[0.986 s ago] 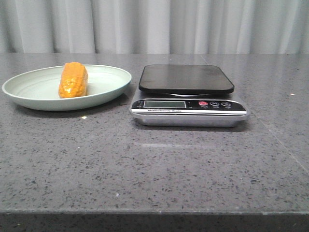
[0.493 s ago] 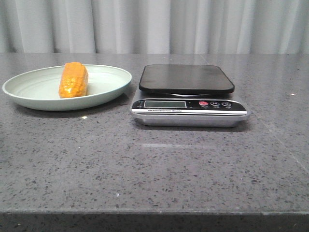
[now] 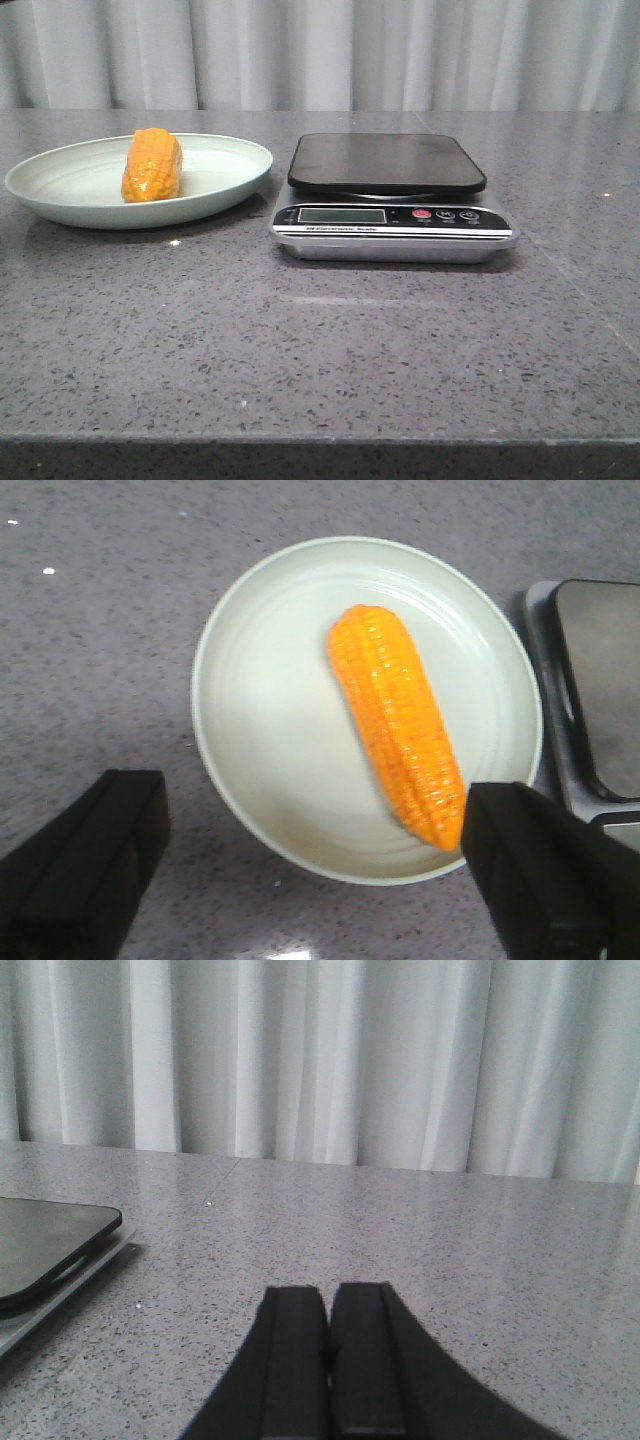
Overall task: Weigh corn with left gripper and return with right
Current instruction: 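Lower the left gripper over the corn cob and close on it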
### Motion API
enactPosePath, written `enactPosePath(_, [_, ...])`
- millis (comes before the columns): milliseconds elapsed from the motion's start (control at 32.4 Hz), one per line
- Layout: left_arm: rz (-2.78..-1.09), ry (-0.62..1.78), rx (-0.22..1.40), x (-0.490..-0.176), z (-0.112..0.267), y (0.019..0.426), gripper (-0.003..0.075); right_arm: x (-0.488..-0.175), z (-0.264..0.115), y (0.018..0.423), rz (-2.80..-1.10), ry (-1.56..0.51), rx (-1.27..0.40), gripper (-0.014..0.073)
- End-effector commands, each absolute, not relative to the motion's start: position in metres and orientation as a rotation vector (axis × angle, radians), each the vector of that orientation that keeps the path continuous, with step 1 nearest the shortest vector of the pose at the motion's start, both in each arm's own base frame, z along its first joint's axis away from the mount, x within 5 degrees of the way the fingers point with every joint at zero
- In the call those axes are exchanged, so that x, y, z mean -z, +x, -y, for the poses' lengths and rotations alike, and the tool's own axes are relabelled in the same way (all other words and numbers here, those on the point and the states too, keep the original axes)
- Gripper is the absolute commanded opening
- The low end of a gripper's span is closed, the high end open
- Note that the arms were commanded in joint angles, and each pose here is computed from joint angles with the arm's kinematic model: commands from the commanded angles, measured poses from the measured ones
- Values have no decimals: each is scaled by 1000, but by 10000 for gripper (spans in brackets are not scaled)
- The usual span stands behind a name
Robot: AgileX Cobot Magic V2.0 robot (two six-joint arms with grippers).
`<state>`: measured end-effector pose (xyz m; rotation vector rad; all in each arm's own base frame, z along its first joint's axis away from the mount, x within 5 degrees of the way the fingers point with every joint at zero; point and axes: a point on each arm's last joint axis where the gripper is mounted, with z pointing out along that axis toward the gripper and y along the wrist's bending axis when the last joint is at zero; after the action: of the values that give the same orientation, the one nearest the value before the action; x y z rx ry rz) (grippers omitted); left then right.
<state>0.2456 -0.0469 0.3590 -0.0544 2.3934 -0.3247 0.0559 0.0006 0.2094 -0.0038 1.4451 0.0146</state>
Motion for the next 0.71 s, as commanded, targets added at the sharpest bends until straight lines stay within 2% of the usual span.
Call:
enactPosePath(0, [-2355, -38, 377, -373, 72, 260, 650, -220, 0, 53, -1340, -9, 2, 146])
enactPosePath(92, [-2407, 13, 290, -368, 95, 273, 650, -220, 0, 53, -1340, -9, 2, 146])
enactPosePath(216, [-2473, 2, 83, -355, 113, 288, 650, -220, 0, 53, -1340, -9, 2, 146])
enactPosePath(432, [-2565, -76, 145, -334, 135, 313, 650, -220, 0, 53, -1340, -9, 2, 146])
enactPosePath(678, [-2642, -148, 98, -317, 139, 332, 650, -220, 0, 53, -1340, -9, 2, 146])
